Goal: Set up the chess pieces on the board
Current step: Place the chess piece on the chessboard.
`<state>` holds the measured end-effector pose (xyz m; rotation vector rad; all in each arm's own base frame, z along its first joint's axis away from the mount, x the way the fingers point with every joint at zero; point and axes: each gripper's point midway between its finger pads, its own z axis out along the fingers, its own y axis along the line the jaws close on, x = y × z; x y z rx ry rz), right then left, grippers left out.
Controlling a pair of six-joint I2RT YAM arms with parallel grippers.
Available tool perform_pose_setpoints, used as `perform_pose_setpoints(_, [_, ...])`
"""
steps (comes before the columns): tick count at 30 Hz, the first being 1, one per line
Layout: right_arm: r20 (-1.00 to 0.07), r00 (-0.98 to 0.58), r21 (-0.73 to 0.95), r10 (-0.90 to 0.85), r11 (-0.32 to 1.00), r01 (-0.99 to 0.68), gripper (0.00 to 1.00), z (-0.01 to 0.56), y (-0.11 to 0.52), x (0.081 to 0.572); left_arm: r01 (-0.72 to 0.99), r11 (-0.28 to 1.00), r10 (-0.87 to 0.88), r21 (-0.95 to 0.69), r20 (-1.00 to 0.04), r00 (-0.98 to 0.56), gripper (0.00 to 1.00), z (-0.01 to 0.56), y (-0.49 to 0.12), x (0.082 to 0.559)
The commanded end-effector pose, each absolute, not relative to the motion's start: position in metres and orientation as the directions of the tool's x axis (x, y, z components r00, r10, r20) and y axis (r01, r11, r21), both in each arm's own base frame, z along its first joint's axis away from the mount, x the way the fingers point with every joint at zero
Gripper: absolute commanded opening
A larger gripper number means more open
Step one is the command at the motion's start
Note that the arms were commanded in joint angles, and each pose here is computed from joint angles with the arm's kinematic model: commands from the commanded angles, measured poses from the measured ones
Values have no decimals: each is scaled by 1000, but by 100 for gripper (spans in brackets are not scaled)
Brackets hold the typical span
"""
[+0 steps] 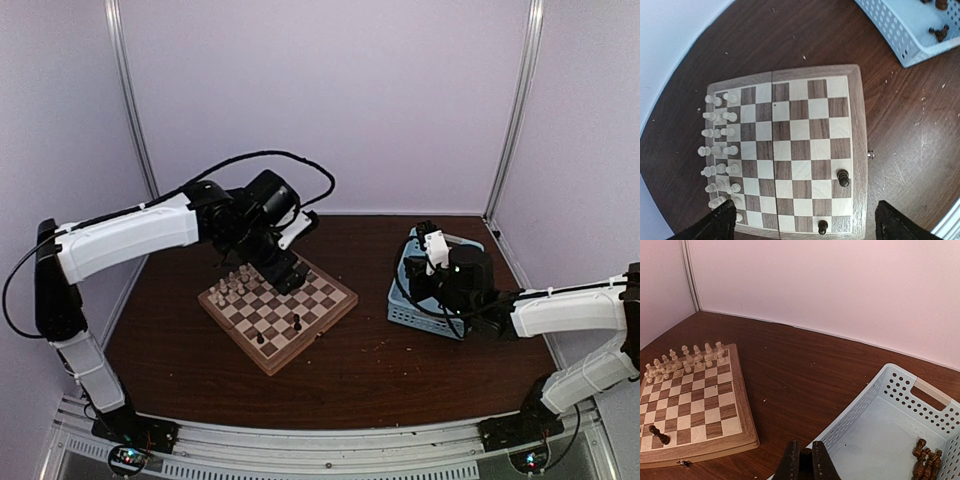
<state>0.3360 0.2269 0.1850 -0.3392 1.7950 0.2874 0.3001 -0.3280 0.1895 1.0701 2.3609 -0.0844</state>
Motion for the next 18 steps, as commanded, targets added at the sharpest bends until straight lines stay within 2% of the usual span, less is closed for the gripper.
perform_pose_setpoints(1, [-974, -216, 22, -65, 925, -379, 0, 193, 229, 340, 619, 781, 482, 81, -709, -515, 98, 225, -330, 325])
perform_pose_setpoints(6, [-974, -212, 23, -75, 906, -422, 0, 194, 235, 336, 670, 741, 383, -47, -790, -479, 98, 239, -341, 316])
perform_pose_setpoints(10, [-978, -193, 39, -75, 848, -528, 0, 198, 251, 324, 723, 679, 341, -125, -819, -462, 97, 246, -351, 307])
perform_pose_setpoints(18, [-980, -197, 150, -29, 547, -824, 0, 224, 309, 278, 860, 468, 325, -204, -865, -382, 83, 265, -380, 278])
